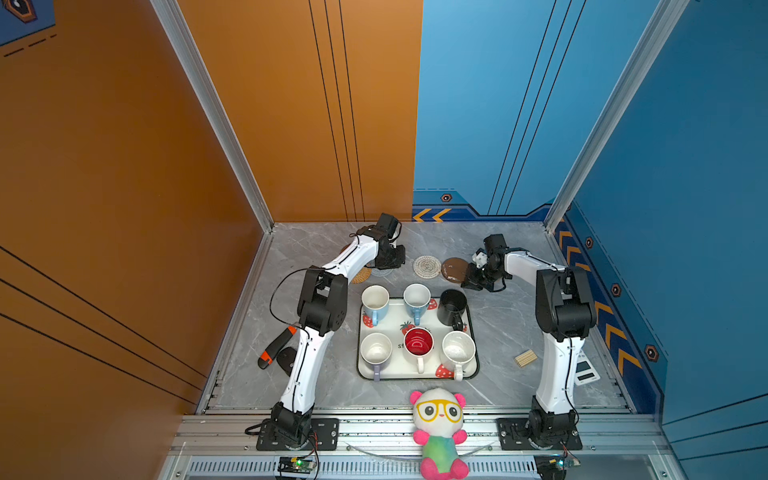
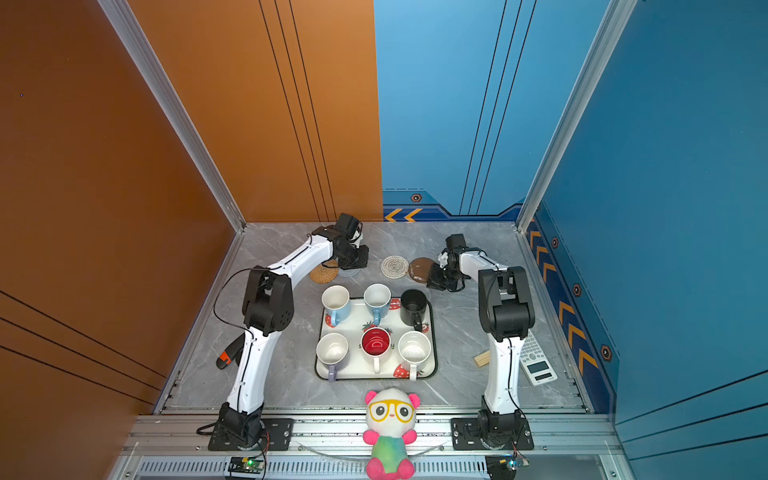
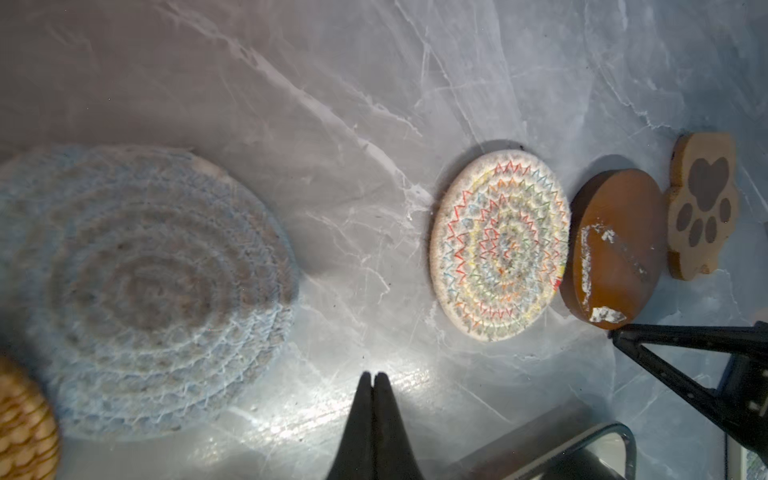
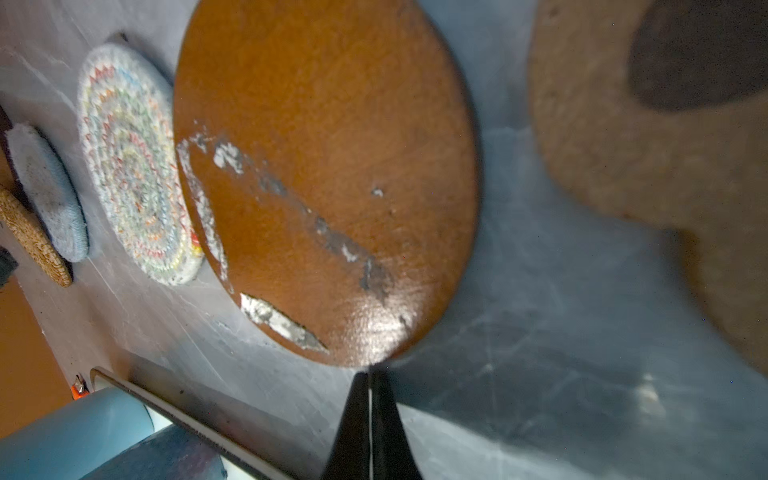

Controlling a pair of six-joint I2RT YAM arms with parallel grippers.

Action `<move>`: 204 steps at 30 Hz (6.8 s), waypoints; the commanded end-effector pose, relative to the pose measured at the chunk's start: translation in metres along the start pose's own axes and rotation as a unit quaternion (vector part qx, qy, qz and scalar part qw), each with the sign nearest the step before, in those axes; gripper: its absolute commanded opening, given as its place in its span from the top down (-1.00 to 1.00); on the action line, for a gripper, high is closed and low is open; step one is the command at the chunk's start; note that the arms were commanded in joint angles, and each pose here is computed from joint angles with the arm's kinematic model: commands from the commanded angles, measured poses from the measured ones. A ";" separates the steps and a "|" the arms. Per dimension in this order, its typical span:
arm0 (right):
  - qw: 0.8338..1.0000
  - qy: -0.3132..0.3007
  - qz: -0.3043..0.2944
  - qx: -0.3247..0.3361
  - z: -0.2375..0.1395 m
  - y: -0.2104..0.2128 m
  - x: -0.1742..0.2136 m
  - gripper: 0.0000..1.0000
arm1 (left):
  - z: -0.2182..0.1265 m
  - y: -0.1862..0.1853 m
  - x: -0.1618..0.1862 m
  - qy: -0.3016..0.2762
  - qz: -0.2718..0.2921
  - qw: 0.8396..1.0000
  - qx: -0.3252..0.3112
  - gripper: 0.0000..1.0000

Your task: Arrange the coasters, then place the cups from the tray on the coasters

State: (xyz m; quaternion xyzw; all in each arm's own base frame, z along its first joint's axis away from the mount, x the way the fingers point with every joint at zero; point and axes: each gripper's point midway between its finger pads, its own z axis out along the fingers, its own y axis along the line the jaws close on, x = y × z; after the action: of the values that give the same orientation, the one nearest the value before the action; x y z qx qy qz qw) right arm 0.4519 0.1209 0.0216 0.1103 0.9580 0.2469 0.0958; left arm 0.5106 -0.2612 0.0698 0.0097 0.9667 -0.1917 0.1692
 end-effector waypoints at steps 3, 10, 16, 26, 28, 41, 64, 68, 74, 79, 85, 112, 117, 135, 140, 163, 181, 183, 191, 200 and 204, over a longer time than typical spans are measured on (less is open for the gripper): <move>1.000 0.005 0.021 0.003 0.015 -0.013 0.000 1.00 | -0.005 -0.001 0.002 0.001 0.007 1.000 -0.006 1.00; 1.000 0.002 0.030 -0.001 0.019 -0.016 -0.009 1.00 | 0.004 0.000 0.006 0.010 0.003 1.000 -0.004 1.00; 0.999 -0.007 0.033 -0.008 0.016 -0.014 -0.019 1.00 | 0.012 -0.004 0.006 0.013 0.003 1.000 0.002 1.00; 0.997 -0.061 0.001 -0.038 -0.045 0.020 -0.027 1.00 | 0.041 -0.015 0.001 0.017 -0.001 1.000 0.017 1.00; 0.996 -0.078 -0.006 -0.044 -0.062 0.028 -0.029 1.00 | 0.046 -0.015 0.000 0.018 -0.003 1.000 0.019 1.00; 0.987 -0.149 -0.027 -0.059 -0.133 0.046 -0.029 1.00 | 0.065 -0.036 -0.001 0.019 -0.005 0.999 0.043 1.00; 0.982 -0.166 -0.052 -0.078 -0.148 0.073 -0.016 1.00 | -0.066 -0.013 -0.045 -0.082 0.035 0.995 -0.038 1.00; 0.982 -0.162 -0.058 -0.081 -0.143 0.080 -0.014 1.00 | -0.076 0.021 -0.036 -0.067 0.040 0.992 -0.095 1.00; 0.982 -0.155 -0.063 -0.084 -0.132 0.090 -0.011 1.00 | -0.058 0.069 -0.021 -0.033 0.014 0.990 -0.139 1.00; 0.983 -0.150 -0.066 -0.088 -0.127 0.097 -0.009 1.00 | -0.037 0.078 -0.022 -0.019 0.011 0.990 -0.139 1.00; 0.982 -0.153 -0.066 -0.086 -0.131 0.099 -0.007 0.99 | -0.013 0.081 -0.025 -0.010 0.001 0.991 -0.130 1.00; 0.982 -0.155 -0.064 -0.083 -0.134 0.091 -0.003 0.93 | 0.054 0.034 0.025 0.061 0.012 0.995 -0.082 1.00; 0.982 -0.156 -0.066 -0.086 -0.136 0.092 -0.002 0.93 | 0.044 0.035 0.013 0.044 0.009 0.995 -0.085 1.00; 0.979 -0.158 -0.064 -0.108 -0.130 0.105 -0.005 0.89 | -0.090 0.055 -0.051 -0.080 0.014 0.990 -0.114 1.00; 0.979 -0.153 -0.079 -0.112 -0.124 0.121 -0.003 0.81 | -0.087 0.088 -0.061 -0.079 0.002 0.988 -0.131 0.96; 0.985 -0.140 -0.064 -0.077 -0.116 0.100 0.005 0.21 | -0.011 0.125 -0.104 -0.101 0.080 0.963 -0.236 -0.36; 0.986 -0.135 -0.062 -0.080 -0.113 0.098 0.009 0.19 | 0.021 0.150 -0.081 -0.055 0.108 0.955 -0.270 -0.41; 0.986 -0.136 -0.062 -0.080 -0.114 0.098 0.010 0.19 | 0.021 0.155 -0.076 -0.047 0.105 0.955 -0.274 -0.37; 0.985 -0.131 -0.060 -0.092 -0.112 0.102 0.009 0.18 | 0.018 0.166 -0.060 -0.022 0.089 0.957 -0.276 -0.25; 0.984 -0.130 -0.065 -0.104 -0.110 0.112 0.012 0.18 | 0.006 0.183 -0.043 0.007 0.053 0.957 -0.285 -0.18; 0.983 -0.130 -0.067 -0.109 -0.112 0.115 0.013 0.18 | 0.000 0.192 -0.035 0.016 0.034 0.956 -0.290 -0.15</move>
State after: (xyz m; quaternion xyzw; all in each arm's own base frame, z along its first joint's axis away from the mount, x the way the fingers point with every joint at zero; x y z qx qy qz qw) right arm 0.4339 0.1659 0.1725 0.0680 0.9130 0.3136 0.2520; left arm 0.5916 -0.1014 0.0337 0.0170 0.9689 0.0946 0.2278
